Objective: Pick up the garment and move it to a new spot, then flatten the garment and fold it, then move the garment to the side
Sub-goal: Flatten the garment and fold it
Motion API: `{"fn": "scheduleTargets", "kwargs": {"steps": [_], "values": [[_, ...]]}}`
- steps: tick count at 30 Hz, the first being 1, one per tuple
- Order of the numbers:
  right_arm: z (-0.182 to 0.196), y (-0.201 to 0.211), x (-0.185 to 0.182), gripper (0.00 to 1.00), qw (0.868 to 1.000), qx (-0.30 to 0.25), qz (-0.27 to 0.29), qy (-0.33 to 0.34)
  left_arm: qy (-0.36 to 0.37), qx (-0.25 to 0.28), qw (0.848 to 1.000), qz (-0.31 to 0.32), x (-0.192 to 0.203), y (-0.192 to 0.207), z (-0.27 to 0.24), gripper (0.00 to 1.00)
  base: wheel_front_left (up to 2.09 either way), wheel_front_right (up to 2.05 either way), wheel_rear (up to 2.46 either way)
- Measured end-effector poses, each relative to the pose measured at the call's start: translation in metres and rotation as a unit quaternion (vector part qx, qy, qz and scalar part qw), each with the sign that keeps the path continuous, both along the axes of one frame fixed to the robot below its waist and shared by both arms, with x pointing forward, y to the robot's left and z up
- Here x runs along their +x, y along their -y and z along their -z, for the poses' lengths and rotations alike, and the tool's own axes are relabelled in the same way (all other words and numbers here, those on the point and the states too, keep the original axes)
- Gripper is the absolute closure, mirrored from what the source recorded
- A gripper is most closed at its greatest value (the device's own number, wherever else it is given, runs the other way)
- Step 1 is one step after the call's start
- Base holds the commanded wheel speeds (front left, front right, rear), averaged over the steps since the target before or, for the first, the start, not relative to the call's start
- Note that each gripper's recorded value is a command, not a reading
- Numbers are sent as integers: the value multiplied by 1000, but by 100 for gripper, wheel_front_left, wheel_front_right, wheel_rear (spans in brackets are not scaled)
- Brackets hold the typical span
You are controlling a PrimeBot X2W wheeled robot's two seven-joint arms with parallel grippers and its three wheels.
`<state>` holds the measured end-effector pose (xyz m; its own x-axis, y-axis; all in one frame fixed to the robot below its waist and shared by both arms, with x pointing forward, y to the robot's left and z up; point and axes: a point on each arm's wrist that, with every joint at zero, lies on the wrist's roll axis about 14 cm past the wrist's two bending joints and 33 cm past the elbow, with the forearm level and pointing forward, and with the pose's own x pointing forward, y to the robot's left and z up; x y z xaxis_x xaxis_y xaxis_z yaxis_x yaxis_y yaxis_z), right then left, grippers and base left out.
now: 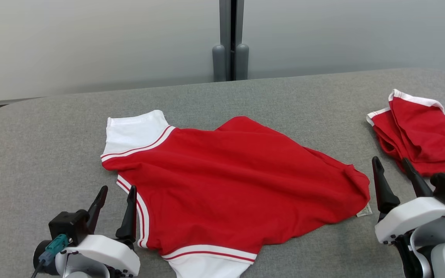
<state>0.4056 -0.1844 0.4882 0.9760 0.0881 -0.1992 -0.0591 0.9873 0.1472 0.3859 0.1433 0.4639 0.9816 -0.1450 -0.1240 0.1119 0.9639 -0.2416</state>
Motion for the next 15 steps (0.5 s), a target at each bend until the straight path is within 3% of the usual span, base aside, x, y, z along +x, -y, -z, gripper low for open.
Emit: {"fn": "scheduleTargets", "kwargs": {"steps": [10, 15], "values": [[-5, 4, -14, 0, 999, 21, 17, 28, -17, 8, 1000, 22, -1, 7, 2, 0, 0, 0, 0], [2, 4, -16, 0, 999, 27, 20, 20, -111, 26, 992, 60, -7, 16, 37, 0, 0, 0, 0]]}}
